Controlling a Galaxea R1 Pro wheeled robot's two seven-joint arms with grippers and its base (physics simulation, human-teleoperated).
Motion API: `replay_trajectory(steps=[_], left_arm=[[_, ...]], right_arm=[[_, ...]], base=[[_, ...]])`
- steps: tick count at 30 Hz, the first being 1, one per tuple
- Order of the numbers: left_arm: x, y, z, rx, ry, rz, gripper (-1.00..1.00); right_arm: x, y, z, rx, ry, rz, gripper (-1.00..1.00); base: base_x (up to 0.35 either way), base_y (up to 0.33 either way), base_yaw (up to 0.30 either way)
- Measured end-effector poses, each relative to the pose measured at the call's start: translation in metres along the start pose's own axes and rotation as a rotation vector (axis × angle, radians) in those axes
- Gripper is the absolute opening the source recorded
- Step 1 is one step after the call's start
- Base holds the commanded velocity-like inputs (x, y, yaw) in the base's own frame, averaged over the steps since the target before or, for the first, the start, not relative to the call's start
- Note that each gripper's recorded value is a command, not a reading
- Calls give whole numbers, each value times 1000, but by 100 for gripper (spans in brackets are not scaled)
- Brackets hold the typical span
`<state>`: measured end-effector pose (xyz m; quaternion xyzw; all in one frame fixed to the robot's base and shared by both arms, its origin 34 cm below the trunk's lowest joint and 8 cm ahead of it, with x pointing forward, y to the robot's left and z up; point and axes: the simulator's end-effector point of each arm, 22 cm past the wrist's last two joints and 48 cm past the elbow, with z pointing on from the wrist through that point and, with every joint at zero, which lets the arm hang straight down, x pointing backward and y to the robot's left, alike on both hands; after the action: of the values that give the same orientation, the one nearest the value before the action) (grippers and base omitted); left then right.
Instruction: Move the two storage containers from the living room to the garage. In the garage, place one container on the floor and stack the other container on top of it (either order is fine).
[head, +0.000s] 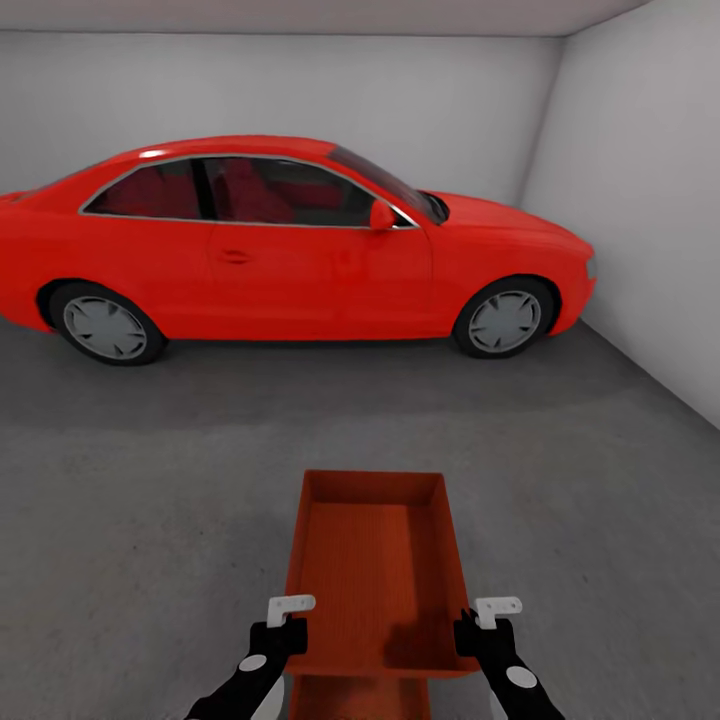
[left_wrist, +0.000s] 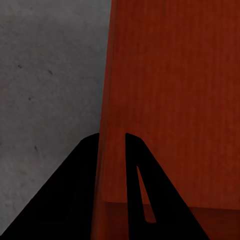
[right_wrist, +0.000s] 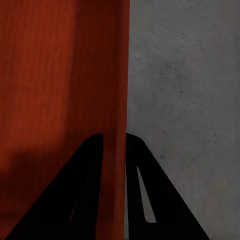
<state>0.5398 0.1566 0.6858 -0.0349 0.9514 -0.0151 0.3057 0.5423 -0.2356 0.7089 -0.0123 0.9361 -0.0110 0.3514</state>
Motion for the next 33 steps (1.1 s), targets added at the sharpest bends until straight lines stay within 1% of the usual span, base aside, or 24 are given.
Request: replay_trajectory(steps=[12, 33], left_arm=[[9, 1, 3, -1, 18, 0, -100], [26, 2, 25, -3, 49, 0, -100]], right_arm=[[9, 0, 2, -1, 18, 0, -100], [28, 1, 23, -1, 49, 0, -100]], base=[[0, 0, 0], [0, 0, 0]])
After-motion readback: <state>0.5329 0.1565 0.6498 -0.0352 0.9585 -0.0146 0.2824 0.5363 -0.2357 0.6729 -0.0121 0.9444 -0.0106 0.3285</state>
